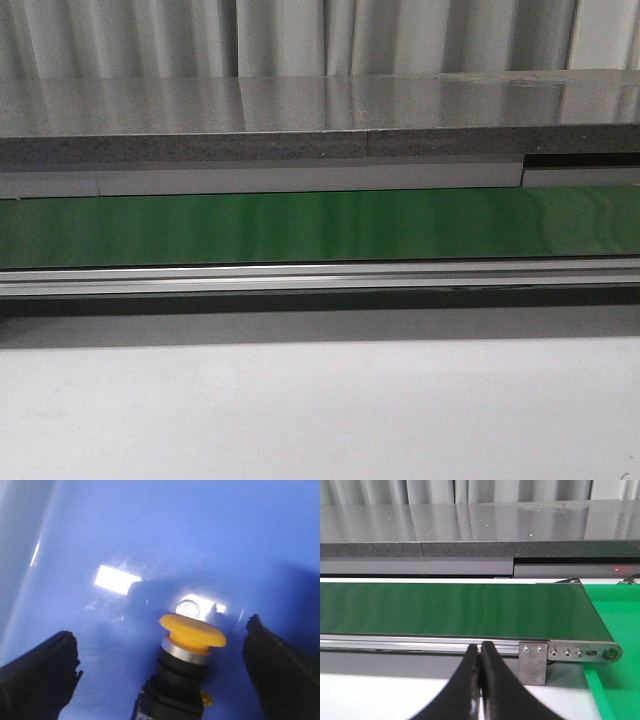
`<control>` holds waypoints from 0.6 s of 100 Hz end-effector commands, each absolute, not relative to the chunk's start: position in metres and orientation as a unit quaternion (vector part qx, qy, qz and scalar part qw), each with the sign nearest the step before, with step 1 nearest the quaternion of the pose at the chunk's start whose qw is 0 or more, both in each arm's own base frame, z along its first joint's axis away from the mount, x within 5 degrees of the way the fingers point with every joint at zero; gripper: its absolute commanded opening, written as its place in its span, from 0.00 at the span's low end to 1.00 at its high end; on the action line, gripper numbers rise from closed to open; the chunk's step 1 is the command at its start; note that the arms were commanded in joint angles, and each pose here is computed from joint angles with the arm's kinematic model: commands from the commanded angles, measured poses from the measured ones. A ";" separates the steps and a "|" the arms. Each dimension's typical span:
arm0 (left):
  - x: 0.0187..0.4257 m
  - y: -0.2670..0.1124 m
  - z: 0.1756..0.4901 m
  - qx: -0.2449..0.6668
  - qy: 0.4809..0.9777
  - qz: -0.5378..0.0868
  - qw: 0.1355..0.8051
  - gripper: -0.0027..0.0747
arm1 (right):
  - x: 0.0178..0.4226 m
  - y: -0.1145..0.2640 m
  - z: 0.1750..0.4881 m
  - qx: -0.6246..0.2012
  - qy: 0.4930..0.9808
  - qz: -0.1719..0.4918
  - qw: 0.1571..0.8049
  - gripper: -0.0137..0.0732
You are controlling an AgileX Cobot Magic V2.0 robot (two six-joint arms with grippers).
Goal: Move button from left to right
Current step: 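Close the left gripper on the button body and lift it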
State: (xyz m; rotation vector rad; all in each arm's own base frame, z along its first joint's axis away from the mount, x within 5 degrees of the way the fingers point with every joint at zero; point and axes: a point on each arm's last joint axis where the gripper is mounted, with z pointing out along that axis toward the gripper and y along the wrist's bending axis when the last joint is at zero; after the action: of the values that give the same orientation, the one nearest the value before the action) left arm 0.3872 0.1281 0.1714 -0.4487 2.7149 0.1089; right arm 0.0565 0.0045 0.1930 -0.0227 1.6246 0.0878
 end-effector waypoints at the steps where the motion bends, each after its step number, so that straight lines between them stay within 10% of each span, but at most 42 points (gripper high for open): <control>1: 0.392 0.129 0.194 -0.166 0.957 0.041 0.235 0.86 | 0.054 0.004 0.207 -0.011 0.683 0.034 0.729 0.08; 43: 0.392 0.129 0.171 -0.170 0.965 0.033 0.197 0.85 | 0.054 0.004 0.207 -0.011 0.683 0.034 0.729 0.08; 60: 0.392 0.129 0.170 -0.170 0.966 0.033 0.193 0.62 | 0.054 0.004 0.207 -0.011 0.683 0.034 0.729 0.08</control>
State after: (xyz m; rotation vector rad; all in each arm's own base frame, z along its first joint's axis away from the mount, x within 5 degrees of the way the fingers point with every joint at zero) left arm 0.3908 0.1303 0.1512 -0.4862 2.7501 0.0891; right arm 0.0565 0.0045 0.1930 -0.0227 1.6246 0.0878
